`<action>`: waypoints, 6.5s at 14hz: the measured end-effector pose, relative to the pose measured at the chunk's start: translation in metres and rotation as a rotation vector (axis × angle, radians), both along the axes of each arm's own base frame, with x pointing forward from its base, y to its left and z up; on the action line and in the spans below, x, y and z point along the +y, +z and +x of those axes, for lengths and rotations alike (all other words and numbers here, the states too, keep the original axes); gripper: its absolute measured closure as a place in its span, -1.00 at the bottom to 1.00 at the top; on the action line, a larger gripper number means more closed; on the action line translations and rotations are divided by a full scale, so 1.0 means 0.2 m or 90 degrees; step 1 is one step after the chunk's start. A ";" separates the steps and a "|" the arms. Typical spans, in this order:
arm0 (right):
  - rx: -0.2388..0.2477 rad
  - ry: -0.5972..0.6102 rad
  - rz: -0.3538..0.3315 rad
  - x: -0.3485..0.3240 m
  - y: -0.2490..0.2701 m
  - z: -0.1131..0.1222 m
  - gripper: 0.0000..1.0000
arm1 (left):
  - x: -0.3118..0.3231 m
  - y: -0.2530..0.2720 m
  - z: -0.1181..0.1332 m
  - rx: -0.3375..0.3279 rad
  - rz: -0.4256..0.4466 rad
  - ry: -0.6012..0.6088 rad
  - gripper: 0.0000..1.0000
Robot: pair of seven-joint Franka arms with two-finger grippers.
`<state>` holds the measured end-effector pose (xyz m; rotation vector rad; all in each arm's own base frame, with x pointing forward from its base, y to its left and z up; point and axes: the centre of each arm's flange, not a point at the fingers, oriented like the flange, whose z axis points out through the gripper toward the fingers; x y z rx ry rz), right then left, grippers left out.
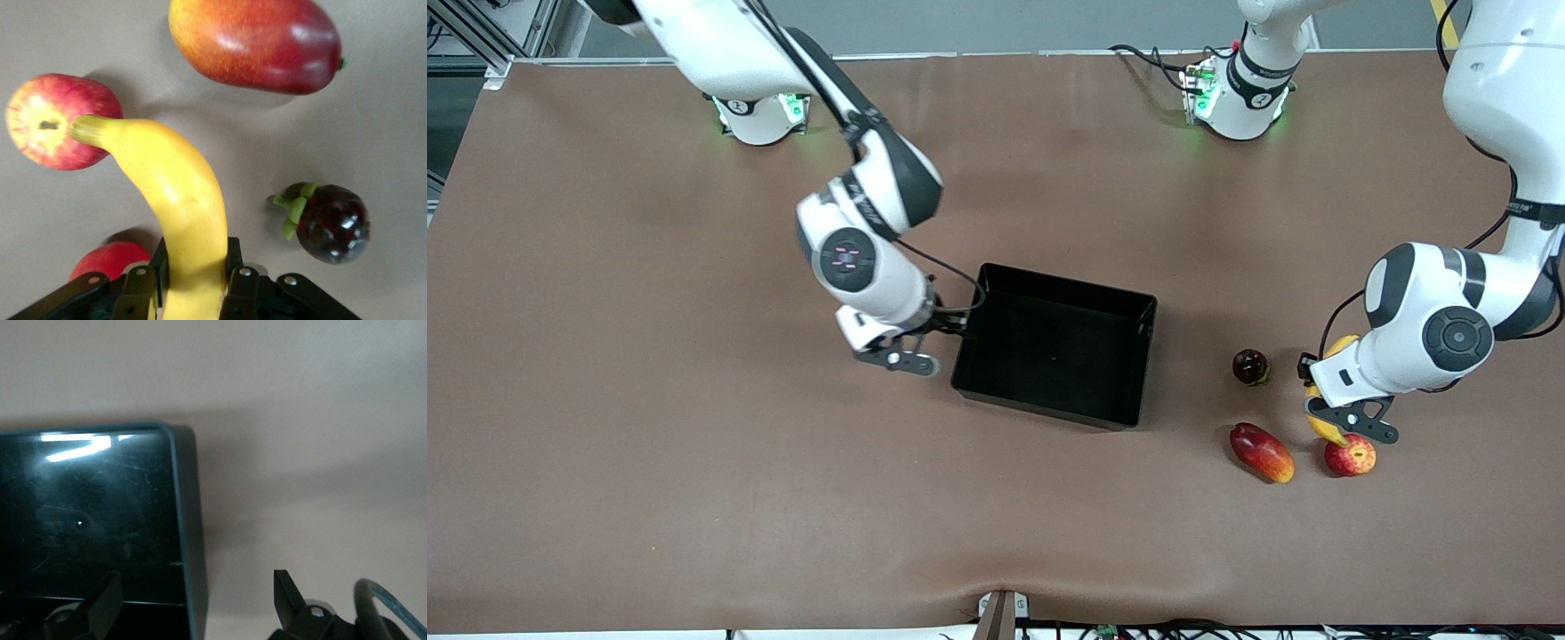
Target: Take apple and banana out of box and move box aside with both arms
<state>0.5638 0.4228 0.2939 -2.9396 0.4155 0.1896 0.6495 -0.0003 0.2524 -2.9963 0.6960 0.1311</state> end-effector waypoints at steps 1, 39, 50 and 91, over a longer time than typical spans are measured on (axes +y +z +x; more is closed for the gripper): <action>-0.001 -0.010 -0.001 0.06 -0.07 -0.03 -0.99 | 0.01 -0.06 -0.01 0.000 -0.003 -0.008 0.29; 0.060 0.155 0.021 -2.75 0.22 0.43 0.89 | 0.07 1.90 -0.28 -0.116 0.025 0.239 -1.00; 0.043 0.181 0.052 -3.19 -0.23 0.28 0.58 | -0.18 2.11 -0.54 -0.073 0.006 0.245 -1.00; -0.118 0.244 -0.091 -2.15 1.82 -0.07 -1.00 | -0.25 2.07 -0.60 -0.054 -0.017 0.253 -1.00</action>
